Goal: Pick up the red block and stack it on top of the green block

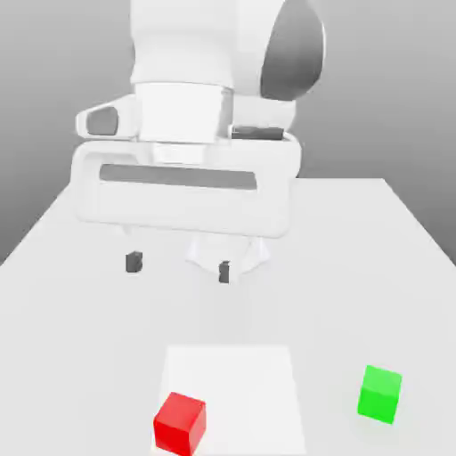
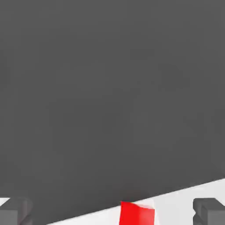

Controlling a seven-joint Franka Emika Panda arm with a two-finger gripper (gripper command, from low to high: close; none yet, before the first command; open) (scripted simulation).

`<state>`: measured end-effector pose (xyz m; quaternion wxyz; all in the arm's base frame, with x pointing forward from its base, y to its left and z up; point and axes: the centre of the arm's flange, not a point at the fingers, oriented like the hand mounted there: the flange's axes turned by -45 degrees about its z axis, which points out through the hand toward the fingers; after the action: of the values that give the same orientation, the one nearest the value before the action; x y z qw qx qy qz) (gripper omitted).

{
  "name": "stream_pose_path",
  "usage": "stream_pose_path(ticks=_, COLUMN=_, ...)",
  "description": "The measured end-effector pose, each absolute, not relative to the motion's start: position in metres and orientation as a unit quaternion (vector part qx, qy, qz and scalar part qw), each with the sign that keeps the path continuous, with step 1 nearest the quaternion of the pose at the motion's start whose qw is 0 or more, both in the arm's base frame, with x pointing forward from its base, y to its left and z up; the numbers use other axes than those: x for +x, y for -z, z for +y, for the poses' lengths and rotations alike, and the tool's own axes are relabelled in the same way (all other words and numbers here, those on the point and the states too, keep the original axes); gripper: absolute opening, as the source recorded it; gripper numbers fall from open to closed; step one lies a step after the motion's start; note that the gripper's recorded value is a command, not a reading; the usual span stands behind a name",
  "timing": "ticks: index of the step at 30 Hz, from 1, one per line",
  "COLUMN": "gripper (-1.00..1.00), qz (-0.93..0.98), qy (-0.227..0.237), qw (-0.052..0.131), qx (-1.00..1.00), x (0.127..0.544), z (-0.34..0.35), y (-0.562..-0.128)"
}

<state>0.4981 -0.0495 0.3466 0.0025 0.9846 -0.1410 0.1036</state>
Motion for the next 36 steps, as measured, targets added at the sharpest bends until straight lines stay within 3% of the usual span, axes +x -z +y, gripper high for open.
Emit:
stream_pose_path(ticks=6, gripper=0.00, qz=-0.179, qy=-0.018, qw=0.000, qx=0.984, x=0.482, z=-0.060, y=-0.233)
stream_pose_path(ticks=11, gripper=0.00, qz=-0.186, qy=0.000, qw=0.000, qx=0.983, x=0.477, z=-0.061, y=-0.162)
stream_pose_path(ticks=12, gripper=-1.00, qz=-0.186, qy=0.000, qw=0.000, qx=0.983, x=0.477, z=-0.061, y=-0.151)
stream_pose_path(ticks=19, gripper=-1.00, qz=-0.186, qy=0.000, qw=0.000, qx=0.983, x=0.477, z=-0.061, y=-0.149)
stream_pose_path(ticks=24, gripper=-1.00, qz=-0.178, qy=0.000, qw=-0.001, qx=0.984, x=0.477, z=-0.055, y=-0.204)
stream_pose_path(ticks=32, gripper=-1.00, qz=0.097, qy=0.000, qw=-0.004, qx=0.995, x=0.442, z=0.146, y=-0.237)
stream_pose_path(ticks=36, gripper=-1.00, qz=0.194, qy=-0.001, qw=0.000, qx=0.981, x=0.416, z=0.211, y=-0.207)
